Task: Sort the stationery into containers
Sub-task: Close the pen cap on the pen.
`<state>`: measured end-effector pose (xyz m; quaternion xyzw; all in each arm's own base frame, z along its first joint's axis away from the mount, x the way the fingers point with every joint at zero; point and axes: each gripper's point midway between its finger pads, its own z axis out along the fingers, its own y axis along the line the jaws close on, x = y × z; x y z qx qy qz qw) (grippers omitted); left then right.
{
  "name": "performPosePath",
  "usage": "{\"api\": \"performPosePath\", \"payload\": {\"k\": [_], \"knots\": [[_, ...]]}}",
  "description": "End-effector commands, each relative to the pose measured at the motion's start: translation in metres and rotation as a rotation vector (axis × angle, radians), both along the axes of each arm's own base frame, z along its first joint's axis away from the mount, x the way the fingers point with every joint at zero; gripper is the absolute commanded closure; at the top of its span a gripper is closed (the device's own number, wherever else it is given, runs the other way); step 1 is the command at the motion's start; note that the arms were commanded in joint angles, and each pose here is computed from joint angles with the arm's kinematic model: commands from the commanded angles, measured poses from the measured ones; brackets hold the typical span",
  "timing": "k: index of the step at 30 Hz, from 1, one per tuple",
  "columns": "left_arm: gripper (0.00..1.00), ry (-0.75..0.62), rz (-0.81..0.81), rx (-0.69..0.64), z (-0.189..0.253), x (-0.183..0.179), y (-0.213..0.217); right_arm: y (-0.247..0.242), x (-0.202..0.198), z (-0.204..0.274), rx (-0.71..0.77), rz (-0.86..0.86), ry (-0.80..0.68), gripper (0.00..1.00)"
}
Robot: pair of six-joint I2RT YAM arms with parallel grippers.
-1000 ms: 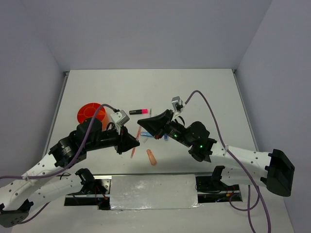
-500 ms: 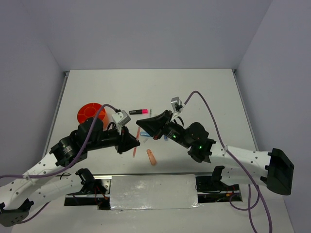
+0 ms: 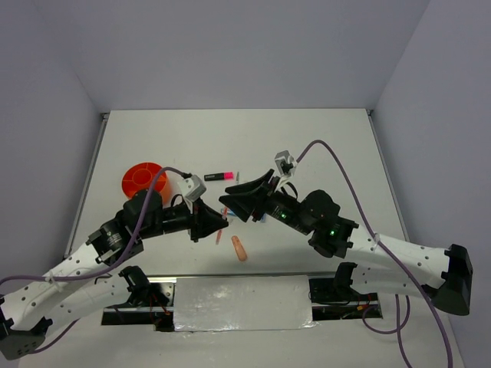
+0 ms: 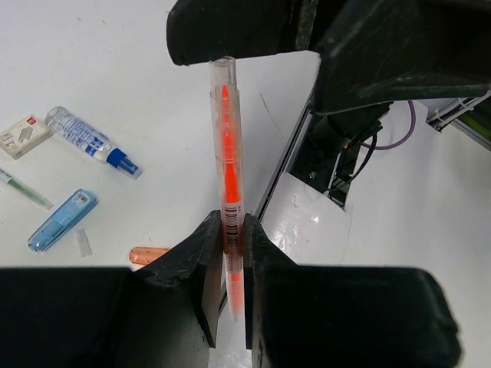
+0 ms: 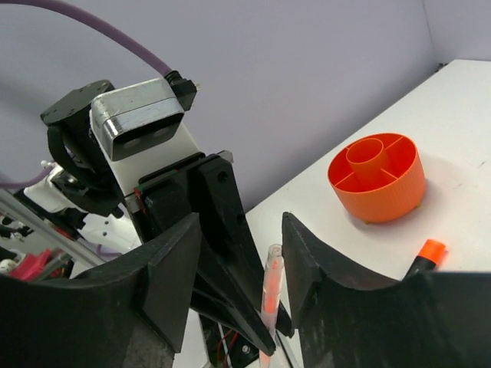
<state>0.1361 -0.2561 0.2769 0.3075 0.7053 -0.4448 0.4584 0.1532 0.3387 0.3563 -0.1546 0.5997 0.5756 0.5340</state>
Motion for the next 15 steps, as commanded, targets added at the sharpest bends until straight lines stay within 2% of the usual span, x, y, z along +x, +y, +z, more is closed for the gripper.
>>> {"api": "performPosePath", "payload": {"k": [1, 10, 15], "knots": [[1.00, -0.238, -0.023, -0.262, 0.090, 0.004, -0.009, -0.002, -0.005, -0.047, -0.194, 0.020, 0.063, 0.45], [1.00, -0.232, -0.048, -0.277, 0.088, 0.000, -0.012, -0.012, 0.013, -0.052, -0.223, -0.054, 0.074, 0.35], [1.00, -0.228, -0.091, -0.284, 0.089, -0.006, -0.015, -0.016, 0.027, -0.061, -0.229, -0.124, 0.104, 0.33]]}}
